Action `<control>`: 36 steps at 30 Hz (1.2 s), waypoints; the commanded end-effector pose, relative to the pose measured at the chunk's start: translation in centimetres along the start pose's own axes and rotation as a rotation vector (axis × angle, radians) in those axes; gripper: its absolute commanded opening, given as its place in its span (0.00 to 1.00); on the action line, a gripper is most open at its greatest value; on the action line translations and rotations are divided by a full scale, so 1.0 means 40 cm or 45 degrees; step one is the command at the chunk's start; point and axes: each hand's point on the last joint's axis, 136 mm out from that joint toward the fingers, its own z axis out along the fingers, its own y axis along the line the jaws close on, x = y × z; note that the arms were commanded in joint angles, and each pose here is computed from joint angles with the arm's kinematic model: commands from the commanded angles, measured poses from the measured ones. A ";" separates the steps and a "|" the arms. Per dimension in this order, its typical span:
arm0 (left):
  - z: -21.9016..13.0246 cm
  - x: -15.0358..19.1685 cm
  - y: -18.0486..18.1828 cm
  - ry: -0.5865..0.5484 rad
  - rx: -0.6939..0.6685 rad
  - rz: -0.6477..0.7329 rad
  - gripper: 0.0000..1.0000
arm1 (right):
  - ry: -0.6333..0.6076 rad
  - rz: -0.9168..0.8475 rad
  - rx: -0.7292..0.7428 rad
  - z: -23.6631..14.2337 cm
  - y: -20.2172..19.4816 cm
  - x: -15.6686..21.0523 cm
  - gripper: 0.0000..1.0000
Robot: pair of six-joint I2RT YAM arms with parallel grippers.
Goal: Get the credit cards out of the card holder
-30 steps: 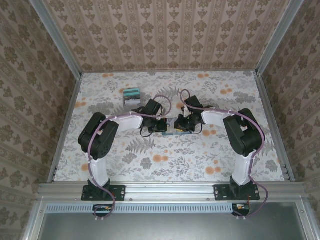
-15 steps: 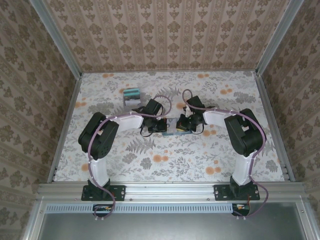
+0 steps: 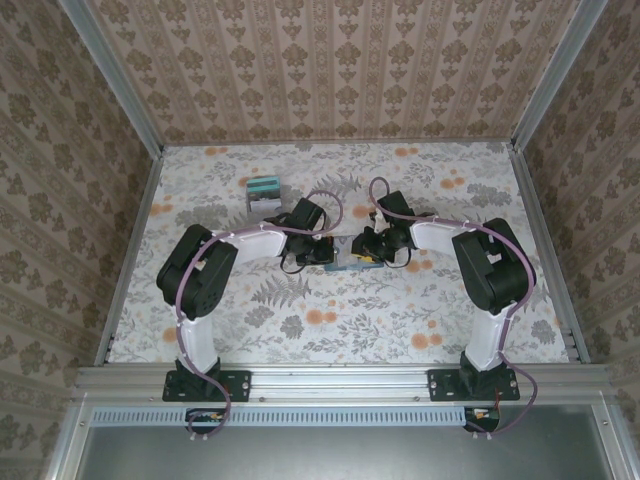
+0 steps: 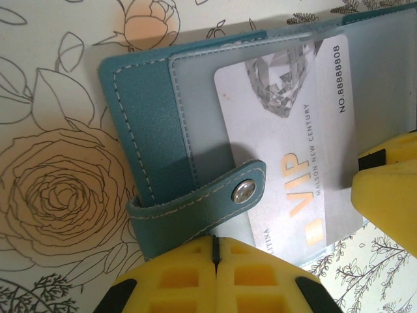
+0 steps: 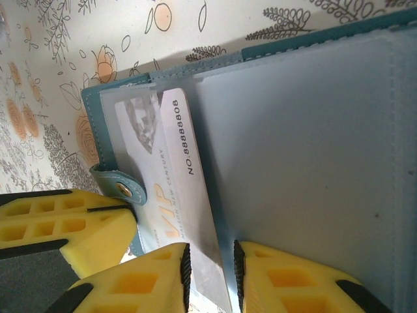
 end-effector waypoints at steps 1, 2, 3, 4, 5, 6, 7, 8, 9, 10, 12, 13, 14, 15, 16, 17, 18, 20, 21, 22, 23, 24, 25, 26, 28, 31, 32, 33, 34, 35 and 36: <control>0.022 0.036 0.035 0.077 -0.070 -0.037 0.00 | -0.004 0.000 0.003 0.016 -0.005 -0.021 0.28; 0.021 0.035 0.033 0.075 -0.068 -0.035 0.00 | -0.005 -0.004 0.002 0.019 -0.003 -0.025 0.28; 0.022 0.037 0.034 0.078 -0.070 -0.035 0.00 | -0.002 -0.003 0.004 0.023 -0.005 -0.026 0.27; 0.022 0.037 0.035 0.079 -0.072 -0.036 0.00 | 0.003 -0.002 0.007 0.028 -0.007 -0.028 0.25; 0.022 0.038 0.035 0.080 -0.072 -0.036 0.00 | 0.007 -0.001 0.006 0.032 -0.007 -0.029 0.24; 0.021 0.037 0.033 0.079 -0.070 -0.036 0.00 | 0.010 0.002 0.005 0.034 -0.008 -0.029 0.23; 0.021 0.038 0.035 0.080 -0.073 -0.037 0.00 | 0.010 0.004 0.005 0.033 -0.009 -0.028 0.20; 0.022 0.039 0.036 0.082 -0.075 -0.039 0.00 | 0.003 0.003 0.012 0.031 -0.011 -0.028 0.17; 0.021 0.040 0.037 0.081 -0.076 -0.041 0.00 | -0.002 0.004 0.022 0.029 -0.015 -0.027 0.15; 0.021 0.039 0.037 0.079 -0.078 -0.043 0.00 | -0.008 0.006 0.034 0.025 -0.021 -0.026 0.12; 0.021 0.040 0.040 0.080 -0.083 -0.044 0.00 | -0.010 0.012 0.051 0.021 -0.033 -0.019 0.08; 0.021 0.040 0.041 0.081 -0.087 -0.045 0.00 | -0.015 0.020 0.062 0.018 -0.043 -0.017 0.07; 0.020 0.039 0.042 0.080 -0.092 -0.047 0.00 | -0.019 0.030 0.071 0.015 -0.052 -0.014 0.06; 0.019 0.040 0.044 0.081 -0.095 -0.048 0.00 | -0.025 0.039 0.076 0.012 -0.060 -0.012 0.06; 0.020 0.041 0.048 0.082 -0.100 -0.053 0.00 | -0.033 0.050 0.082 0.007 -0.069 -0.010 0.05; 0.020 0.042 0.049 0.083 -0.101 -0.056 0.00 | -0.041 0.064 0.093 0.002 -0.081 -0.007 0.05; 0.020 0.042 0.051 0.083 -0.102 -0.059 0.00 | -0.049 0.076 0.096 -0.003 -0.090 -0.007 0.05; 0.019 0.044 0.054 0.084 -0.104 -0.061 0.00 | -0.063 0.097 0.103 -0.014 -0.107 -0.003 0.04; 0.019 0.045 0.054 0.085 -0.105 -0.062 0.00 | -0.070 0.105 0.108 -0.019 -0.113 -0.002 0.04; 0.018 0.045 0.053 0.084 -0.102 -0.061 0.00 | -0.078 0.111 0.109 -0.026 -0.118 -0.002 0.04; 0.018 0.047 0.054 0.087 -0.103 -0.062 0.00 | -0.086 0.116 0.115 -0.032 -0.125 -0.002 0.04; 0.017 0.047 0.054 0.087 -0.102 -0.060 0.00 | -0.096 0.120 0.114 -0.040 -0.128 -0.005 0.03; 0.015 0.046 0.052 0.084 -0.099 -0.059 0.00 | -0.107 0.121 0.110 -0.049 -0.128 -0.008 0.03; 0.015 0.045 0.051 0.083 -0.098 -0.056 0.00 | -0.116 0.121 0.108 -0.058 -0.129 -0.011 0.03; 0.012 0.043 0.049 0.079 -0.094 -0.054 0.00 | -0.138 0.117 0.107 -0.079 -0.129 -0.020 0.03; 0.006 0.037 0.040 0.071 -0.080 -0.047 0.00 | -0.165 0.088 0.073 -0.112 -0.113 -0.036 0.02; 0.001 0.033 0.036 0.063 -0.072 -0.044 0.00 | -0.168 0.076 0.068 -0.122 -0.107 -0.039 0.02; -0.006 0.026 0.028 0.052 -0.062 -0.039 0.00 | -0.177 0.058 0.064 -0.135 -0.098 -0.044 0.01; -0.015 0.021 0.020 0.043 -0.054 -0.035 0.00 | -0.188 0.039 0.058 -0.148 -0.088 -0.050 0.00; -0.025 0.011 0.011 0.030 -0.042 -0.031 0.00 | -0.197 0.022 0.050 -0.160 -0.075 -0.054 0.00; -0.040 -0.001 0.000 0.011 -0.028 -0.027 0.06 | -0.212 0.004 0.045 -0.175 -0.063 -0.059 0.00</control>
